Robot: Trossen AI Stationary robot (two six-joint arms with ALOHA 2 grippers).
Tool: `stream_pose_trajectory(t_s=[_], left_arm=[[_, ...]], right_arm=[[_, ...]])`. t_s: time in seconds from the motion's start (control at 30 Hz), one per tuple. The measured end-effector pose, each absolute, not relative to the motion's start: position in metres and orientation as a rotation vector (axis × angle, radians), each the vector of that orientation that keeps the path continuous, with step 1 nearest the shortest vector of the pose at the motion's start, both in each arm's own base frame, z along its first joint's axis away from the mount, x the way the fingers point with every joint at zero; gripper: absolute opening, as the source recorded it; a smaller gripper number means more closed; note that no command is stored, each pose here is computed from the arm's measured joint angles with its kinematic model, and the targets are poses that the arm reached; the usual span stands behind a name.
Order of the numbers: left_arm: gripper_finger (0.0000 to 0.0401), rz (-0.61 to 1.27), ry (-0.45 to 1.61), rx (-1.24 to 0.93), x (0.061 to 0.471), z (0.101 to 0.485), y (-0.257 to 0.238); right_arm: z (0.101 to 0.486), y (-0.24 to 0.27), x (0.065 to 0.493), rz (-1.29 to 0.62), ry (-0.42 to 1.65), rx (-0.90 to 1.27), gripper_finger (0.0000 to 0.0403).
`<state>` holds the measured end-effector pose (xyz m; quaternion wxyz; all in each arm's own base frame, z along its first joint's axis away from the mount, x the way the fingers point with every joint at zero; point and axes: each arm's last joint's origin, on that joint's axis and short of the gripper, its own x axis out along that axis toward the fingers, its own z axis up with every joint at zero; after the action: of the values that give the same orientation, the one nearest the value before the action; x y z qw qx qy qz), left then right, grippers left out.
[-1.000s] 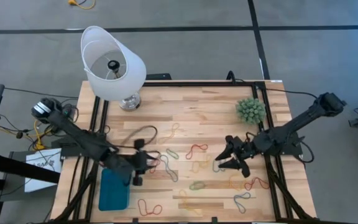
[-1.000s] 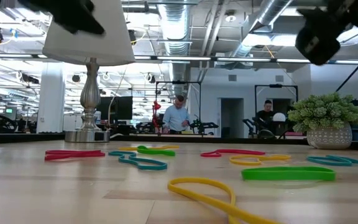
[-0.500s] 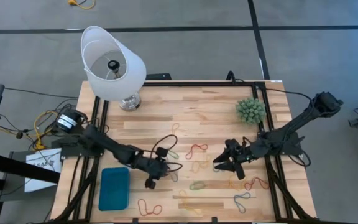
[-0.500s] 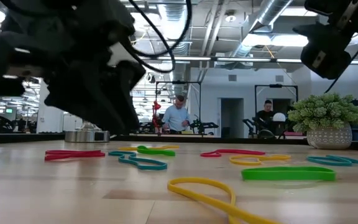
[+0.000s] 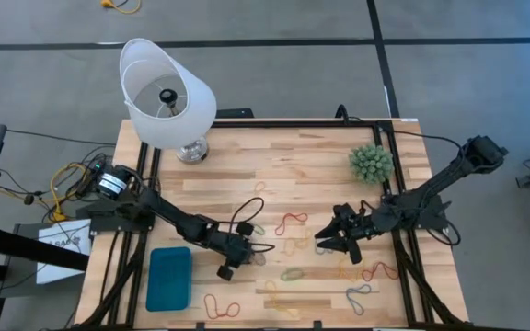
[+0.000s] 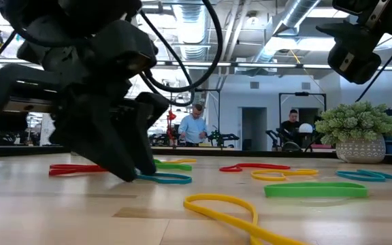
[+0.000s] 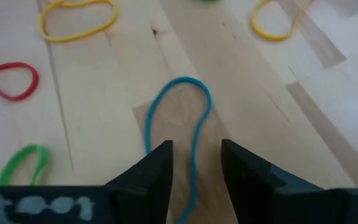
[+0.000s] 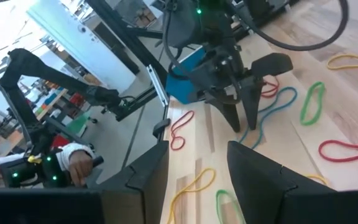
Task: Pick and place items into bin
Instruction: Put the blue rubber band into the blue bin
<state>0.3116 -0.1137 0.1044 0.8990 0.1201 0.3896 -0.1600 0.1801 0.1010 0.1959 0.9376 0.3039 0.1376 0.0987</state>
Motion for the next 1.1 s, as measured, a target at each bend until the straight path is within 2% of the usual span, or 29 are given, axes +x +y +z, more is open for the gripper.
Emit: stream_pose_trajectory(t_s=[0.3,0.57,0.67,0.87,1.1], left_arm=[[0.0126,-0.286,0.84,0.207,0.315,0.098,-0.102],[0.0121,-0.286,0.851,0.16,0.316,0.085,-0.111],[0.0096,-0.278,0.842,0.175,0.313,0.087,-0.118],[0.0014,-0.263,0.838,0.176,0.309,0.087,-0.127],[0.0001,-0.223,0.805,0.185,0.306,0.093,-0.135]], right_arm=[[0.196,0.101,0.18,0.199,0.28,0.619,0.0155],[0.196,0.101,0.18,0.199,0.28,0.618,0.0153],[0.196,0.101,0.18,0.199,0.28,0.617,0.0152],[0.195,0.101,0.18,0.196,0.287,0.612,0.0148],[0.195,0.101,0.18,0.197,0.287,0.607,0.015]])
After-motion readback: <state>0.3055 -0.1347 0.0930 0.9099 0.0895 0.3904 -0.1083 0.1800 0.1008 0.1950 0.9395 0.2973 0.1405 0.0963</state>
